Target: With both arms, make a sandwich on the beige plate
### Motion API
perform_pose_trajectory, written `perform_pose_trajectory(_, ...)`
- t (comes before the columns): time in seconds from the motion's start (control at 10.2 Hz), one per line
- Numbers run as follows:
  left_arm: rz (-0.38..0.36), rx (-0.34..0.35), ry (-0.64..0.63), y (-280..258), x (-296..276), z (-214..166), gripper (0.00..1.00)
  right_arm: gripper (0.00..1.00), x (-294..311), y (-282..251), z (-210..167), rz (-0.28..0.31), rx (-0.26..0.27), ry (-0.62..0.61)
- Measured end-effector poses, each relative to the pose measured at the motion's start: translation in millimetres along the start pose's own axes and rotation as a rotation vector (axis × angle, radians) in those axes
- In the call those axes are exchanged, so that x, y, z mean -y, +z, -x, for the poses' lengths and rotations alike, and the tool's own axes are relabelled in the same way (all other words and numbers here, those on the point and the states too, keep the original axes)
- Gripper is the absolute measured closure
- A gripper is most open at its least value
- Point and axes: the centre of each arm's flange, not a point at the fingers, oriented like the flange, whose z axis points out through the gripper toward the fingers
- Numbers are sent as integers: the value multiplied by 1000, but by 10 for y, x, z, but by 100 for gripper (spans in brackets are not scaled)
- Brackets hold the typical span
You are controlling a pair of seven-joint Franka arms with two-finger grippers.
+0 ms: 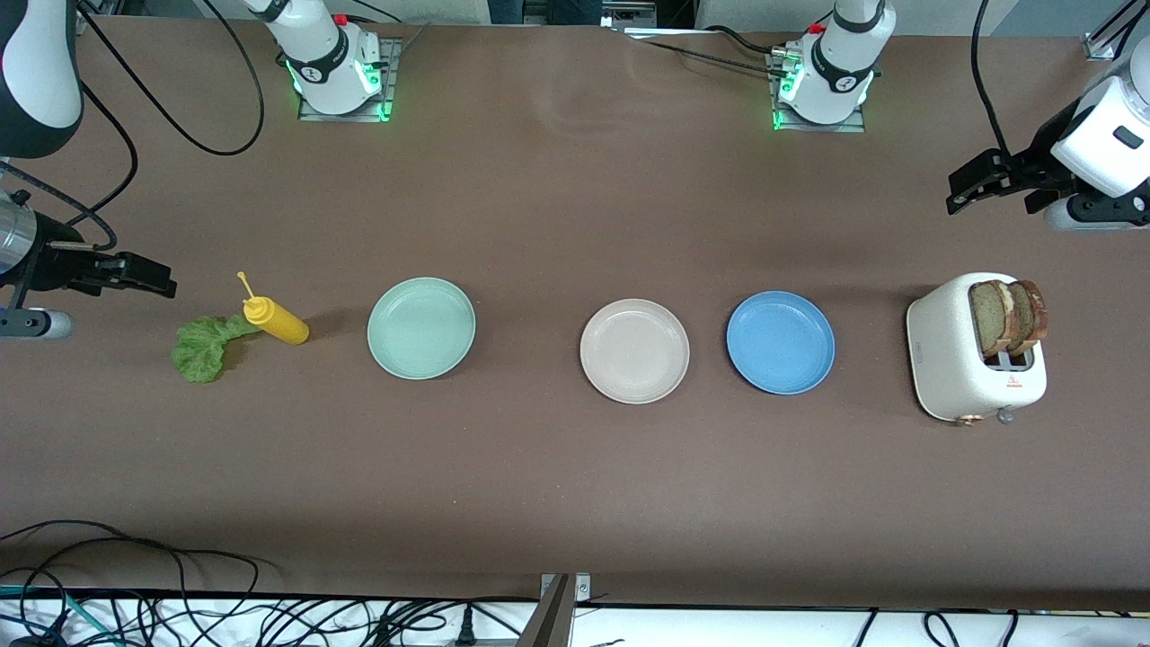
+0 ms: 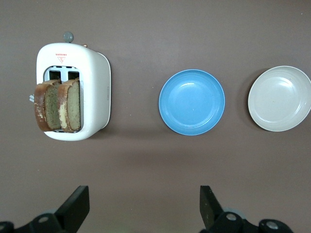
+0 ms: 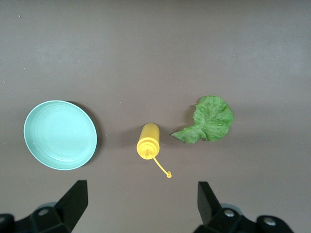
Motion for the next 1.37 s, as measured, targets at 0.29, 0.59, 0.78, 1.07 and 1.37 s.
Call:
perform_pose_trajectory(0.29, -1, 6, 0, 7, 0, 6, 0, 0, 0, 0, 0, 0, 0, 0)
perform_pose_trajectory(0.59, -1, 10, 1, 12, -2, 7, 0, 0, 0, 0, 0, 0, 0, 0)
perform_pose_trajectory(0.78, -1, 19, 0, 50, -2, -13, 0, 0, 0, 0, 0, 0, 0, 0)
perform_pose_trajectory(1.07, -13, 62, -22, 262, 138, -143, 0, 0, 3, 1, 0, 0, 0, 0)
perform_pose_trajectory(1.37, -37, 145, -45, 922, 821, -535, 0, 0, 7, 1, 0, -1, 0, -1)
